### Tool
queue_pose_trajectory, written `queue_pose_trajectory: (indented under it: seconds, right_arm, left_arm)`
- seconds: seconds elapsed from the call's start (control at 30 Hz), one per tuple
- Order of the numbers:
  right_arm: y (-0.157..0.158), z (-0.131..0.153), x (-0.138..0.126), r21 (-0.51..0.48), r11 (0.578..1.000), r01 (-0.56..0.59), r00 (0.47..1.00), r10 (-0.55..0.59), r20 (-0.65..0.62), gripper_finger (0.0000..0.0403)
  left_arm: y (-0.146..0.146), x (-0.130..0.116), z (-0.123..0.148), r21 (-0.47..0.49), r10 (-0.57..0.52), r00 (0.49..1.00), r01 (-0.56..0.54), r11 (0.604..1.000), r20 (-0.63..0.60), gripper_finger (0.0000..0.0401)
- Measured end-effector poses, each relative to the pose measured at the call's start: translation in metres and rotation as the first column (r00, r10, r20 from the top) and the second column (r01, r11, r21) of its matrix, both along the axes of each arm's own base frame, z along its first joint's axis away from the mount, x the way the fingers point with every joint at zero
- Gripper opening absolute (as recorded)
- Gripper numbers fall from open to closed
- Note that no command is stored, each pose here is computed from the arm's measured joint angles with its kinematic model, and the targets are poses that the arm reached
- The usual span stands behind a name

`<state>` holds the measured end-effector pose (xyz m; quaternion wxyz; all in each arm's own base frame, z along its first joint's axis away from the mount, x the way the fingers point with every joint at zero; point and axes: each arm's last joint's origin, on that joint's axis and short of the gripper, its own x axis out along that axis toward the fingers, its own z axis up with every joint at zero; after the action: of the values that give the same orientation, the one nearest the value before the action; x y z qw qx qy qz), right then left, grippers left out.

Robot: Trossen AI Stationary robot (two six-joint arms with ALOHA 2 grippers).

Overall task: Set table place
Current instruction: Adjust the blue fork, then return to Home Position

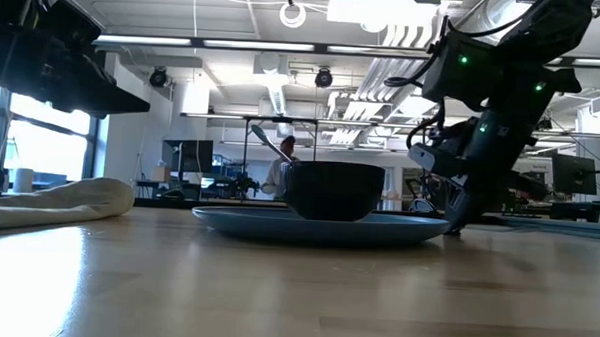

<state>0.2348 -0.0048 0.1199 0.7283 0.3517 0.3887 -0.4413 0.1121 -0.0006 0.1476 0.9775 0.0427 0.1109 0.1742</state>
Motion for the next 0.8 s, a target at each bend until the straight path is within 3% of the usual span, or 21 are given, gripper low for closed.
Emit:
queue_pose_trajectory:
  seconds: [0.53, 0.8]
  right_arm:
    - [0.000, 0.018, 0.011, -0.015, 0.999, -0.044, 0.997, 0.043, -0.064, 0.0000]
    - [0.001, 0.047, 0.016, -0.027, 0.993, -0.113, 0.993, 0.112, -0.034, 0.0000]
  left_arm:
    - [0.000, 0.000, 0.000, 0.003, -0.001, 1.000, 0.001, 1.000, -0.001, 0.0000]
    - [0.000, 0.000, 0.000, 0.010, -0.003, 1.000, 0.003, 1.000, -0.004, 0.0000]
